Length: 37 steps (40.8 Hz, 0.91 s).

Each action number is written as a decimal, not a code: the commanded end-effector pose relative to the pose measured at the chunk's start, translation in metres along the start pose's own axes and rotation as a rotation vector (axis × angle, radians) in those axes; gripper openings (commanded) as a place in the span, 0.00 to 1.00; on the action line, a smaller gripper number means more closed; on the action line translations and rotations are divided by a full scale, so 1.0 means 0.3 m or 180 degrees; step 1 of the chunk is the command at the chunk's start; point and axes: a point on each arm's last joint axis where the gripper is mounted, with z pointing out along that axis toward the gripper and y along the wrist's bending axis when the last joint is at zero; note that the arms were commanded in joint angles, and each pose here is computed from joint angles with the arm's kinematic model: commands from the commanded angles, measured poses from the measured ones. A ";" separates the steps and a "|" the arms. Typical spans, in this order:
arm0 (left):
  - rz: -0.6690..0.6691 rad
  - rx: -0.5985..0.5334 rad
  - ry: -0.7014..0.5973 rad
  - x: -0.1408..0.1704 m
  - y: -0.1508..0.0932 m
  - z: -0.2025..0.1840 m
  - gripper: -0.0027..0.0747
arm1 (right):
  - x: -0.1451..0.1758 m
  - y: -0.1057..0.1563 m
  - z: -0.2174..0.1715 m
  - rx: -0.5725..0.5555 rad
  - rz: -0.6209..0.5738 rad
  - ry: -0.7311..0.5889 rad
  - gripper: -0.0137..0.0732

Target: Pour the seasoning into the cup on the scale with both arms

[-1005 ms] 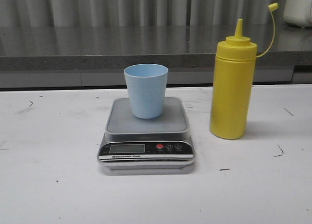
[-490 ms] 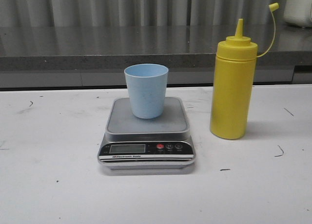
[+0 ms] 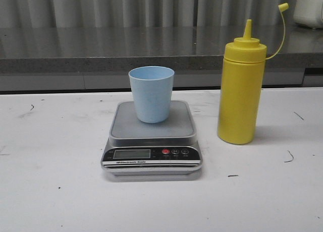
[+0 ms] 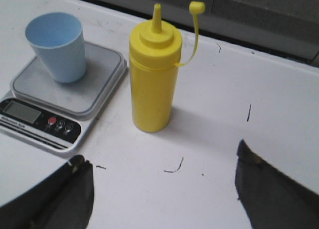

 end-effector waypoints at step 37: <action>-0.0002 0.0006 -0.0325 -0.048 0.000 -0.015 0.58 | 0.134 0.052 0.413 -0.0106 -0.0029 -0.0769 0.85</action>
